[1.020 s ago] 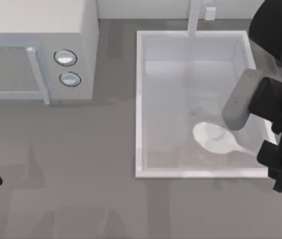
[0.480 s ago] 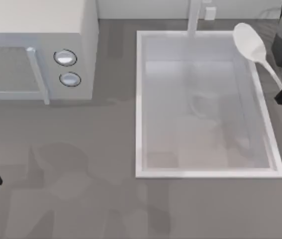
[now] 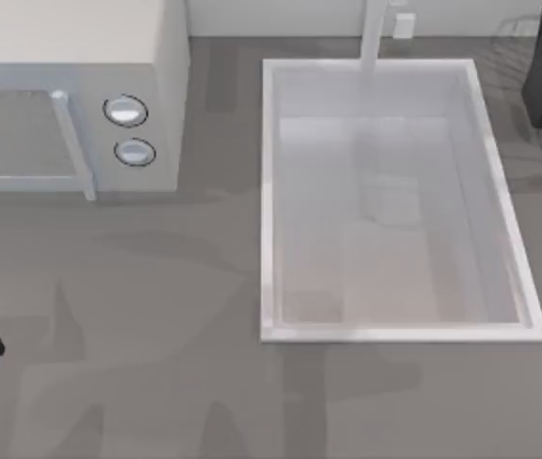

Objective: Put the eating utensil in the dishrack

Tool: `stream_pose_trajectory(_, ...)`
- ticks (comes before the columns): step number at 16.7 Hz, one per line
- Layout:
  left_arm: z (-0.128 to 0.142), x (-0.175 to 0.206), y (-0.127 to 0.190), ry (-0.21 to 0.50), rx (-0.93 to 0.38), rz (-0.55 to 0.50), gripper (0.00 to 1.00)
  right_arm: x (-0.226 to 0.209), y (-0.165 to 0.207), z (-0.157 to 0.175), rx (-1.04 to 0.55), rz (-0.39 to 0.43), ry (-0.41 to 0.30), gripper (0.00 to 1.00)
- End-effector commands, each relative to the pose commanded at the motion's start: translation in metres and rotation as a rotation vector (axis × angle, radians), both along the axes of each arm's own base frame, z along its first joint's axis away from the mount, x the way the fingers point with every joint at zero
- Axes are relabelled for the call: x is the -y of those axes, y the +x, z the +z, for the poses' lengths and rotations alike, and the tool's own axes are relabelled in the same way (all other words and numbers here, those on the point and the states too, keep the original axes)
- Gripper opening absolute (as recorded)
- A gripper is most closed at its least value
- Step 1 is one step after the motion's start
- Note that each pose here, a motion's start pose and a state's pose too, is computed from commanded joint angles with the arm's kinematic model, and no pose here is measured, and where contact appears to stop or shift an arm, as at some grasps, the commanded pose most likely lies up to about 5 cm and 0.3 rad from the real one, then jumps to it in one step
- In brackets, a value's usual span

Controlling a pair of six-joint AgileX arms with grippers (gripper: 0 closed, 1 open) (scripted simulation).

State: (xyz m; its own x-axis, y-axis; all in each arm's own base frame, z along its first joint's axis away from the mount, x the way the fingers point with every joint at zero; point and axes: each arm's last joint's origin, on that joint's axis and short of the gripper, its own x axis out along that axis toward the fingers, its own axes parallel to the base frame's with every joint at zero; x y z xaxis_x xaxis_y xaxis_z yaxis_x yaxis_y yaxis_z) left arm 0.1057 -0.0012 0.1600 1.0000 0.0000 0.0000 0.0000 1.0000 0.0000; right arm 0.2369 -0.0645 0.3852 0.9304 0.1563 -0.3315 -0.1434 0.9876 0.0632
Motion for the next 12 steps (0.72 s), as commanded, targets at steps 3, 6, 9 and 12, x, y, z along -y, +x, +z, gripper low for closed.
stream_pose_trajectory(3,0.0,0.0,0.0,0.0,0.0,0.0,1.0,0.031,-0.032,0.021,0.216,-0.113,-0.014,0.0)
stream_pose_trajectory(6,0.0,0.0,0.0,0.0,0.0,0.0,1.0,0.04,-0.055,0.032,0.327,-0.158,-0.036,0.0)
stream_pose_trajectory(9,0.0,0.0,0.0,0.0,0.0,0.0,1.0,0.041,-0.058,0.034,0.342,-0.163,-0.04,0.0)
stream_pose_trajectory(12,0.0,0.0,0.0,0.0,0.0,0.0,1.0,0.041,-0.057,0.034,0.342,-0.159,-0.039,0.0)
